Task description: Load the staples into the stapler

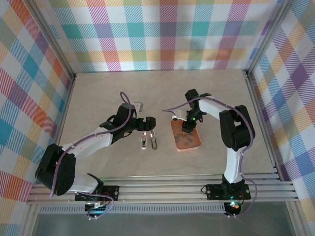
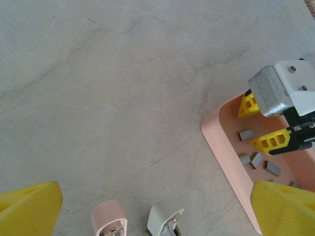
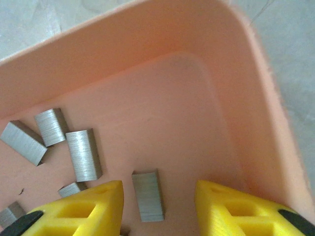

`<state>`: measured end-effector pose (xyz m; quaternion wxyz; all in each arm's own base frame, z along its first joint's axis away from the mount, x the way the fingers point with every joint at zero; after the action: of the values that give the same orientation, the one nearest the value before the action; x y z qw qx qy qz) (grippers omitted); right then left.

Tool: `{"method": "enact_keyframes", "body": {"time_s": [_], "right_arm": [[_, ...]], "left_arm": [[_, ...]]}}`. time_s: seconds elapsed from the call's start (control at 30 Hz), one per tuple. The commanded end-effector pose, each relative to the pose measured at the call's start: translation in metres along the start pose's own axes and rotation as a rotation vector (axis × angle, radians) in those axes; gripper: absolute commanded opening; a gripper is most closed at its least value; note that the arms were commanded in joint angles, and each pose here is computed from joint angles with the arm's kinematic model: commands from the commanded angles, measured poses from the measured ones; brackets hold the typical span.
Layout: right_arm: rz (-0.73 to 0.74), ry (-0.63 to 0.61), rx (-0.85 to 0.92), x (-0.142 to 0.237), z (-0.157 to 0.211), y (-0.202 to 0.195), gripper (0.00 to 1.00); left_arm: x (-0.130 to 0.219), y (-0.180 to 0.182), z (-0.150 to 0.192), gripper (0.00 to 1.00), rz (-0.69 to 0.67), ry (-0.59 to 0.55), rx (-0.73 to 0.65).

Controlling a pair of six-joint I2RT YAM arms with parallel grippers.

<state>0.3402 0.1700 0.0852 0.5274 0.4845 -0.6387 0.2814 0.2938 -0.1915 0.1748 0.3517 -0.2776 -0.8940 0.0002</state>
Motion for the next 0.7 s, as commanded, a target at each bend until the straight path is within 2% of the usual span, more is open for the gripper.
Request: {"method": "enact_keyframes", "body": {"time_s": [0.0, 0.3, 0.67], "right_arm": [[-0.039, -0.032, 0.031, -0.002, -0.007, -0.002, 0.41], [-0.058, 0.013, 0.023, -0.015, -0.002, 0.000, 0.37], [-0.031, 0.029, 0.002, -0.020, 0.002, 0.005, 0.20]], "left_arm": [[0.005, 0.003, 0.000, 0.98, -0.020, 0.006, 0.015], [0.003, 0.004, 0.000, 0.98, -0.024, 0.017, 0.022], [0.007, 0.004, 0.006, 0.98, -0.027, 0.024, 0.029]]}}
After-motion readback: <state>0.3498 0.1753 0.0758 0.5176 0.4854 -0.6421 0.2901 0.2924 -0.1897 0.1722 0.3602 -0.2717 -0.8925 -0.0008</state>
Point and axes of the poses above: each hand's point on the last joint's axis, 136 mm out from that joint toward the fingers, its own x axis back along the fingers, its own y axis along the line the jaws close on, z = x × y, the point moved 6 cm from there along x, back along the fingers, and after that the axes turned 15 degrees about -x, right-handed, at the moved point
